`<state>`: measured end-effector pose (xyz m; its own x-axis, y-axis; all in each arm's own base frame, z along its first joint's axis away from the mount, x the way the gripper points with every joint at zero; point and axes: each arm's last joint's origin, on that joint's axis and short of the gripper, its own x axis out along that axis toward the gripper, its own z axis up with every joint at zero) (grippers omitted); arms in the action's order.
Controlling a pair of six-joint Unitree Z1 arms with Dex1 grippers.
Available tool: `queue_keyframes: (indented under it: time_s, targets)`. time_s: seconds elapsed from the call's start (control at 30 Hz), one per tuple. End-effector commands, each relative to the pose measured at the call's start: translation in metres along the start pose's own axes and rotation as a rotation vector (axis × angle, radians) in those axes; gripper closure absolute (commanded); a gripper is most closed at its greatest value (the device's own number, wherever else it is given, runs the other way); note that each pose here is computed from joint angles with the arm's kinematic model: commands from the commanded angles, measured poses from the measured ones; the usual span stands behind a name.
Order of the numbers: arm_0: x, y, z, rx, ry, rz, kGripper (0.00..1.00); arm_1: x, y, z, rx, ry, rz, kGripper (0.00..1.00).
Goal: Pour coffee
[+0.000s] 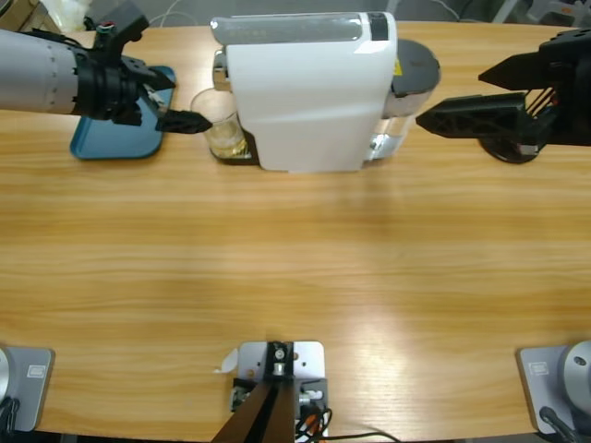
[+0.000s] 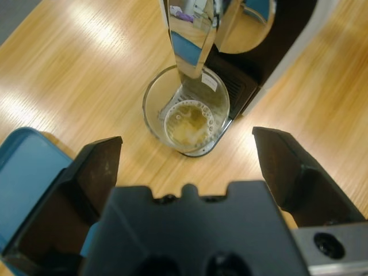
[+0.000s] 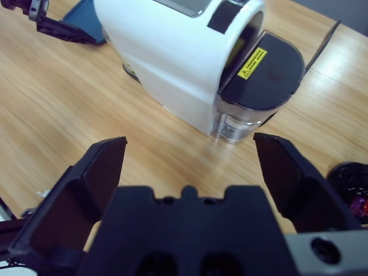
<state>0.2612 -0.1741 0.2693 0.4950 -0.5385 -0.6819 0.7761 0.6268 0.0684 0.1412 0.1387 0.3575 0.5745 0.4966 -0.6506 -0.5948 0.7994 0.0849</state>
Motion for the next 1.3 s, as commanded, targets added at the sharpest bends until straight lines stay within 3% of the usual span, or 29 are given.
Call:
queue_keyframes:
  time_s: [0.03, 0.93, 1.0, 1.1, 1.17, 1.3]
  targets:
    - [0.037, 0.012, 0.005, 0.01, 0.033, -0.03, 0.0, 0.022, -0.012, 0.007, 0.032, 0.05, -0.042, 0.022]
    - [0.079, 0.008, -0.012, 0.053, 0.076, -0.115, 0.002, 0.04, -0.02, 0.017, 0.034, 0.072, -0.06, 0.023]
    - [0.079, 0.007, -0.011, 0.055, 0.068, -0.127, 0.087, 0.041, -0.02, 0.017, 0.035, 0.071, -0.061, 0.023]
    - [0.08, 0.007, -0.01, 0.056, 0.062, -0.139, 0.385, 0.041, -0.02, 0.017, 0.035, 0.072, -0.06, 0.023]
    - [0.082, 0.007, -0.011, 0.054, 0.065, -0.146, 0.401, 0.041, -0.02, 0.017, 0.036, 0.071, -0.061, 0.023]
    - [0.083, 0.005, -0.018, 0.047, 0.083, -0.166, 0.647, 0.041, -0.021, 0.018, 0.038, 0.065, -0.062, 0.023]
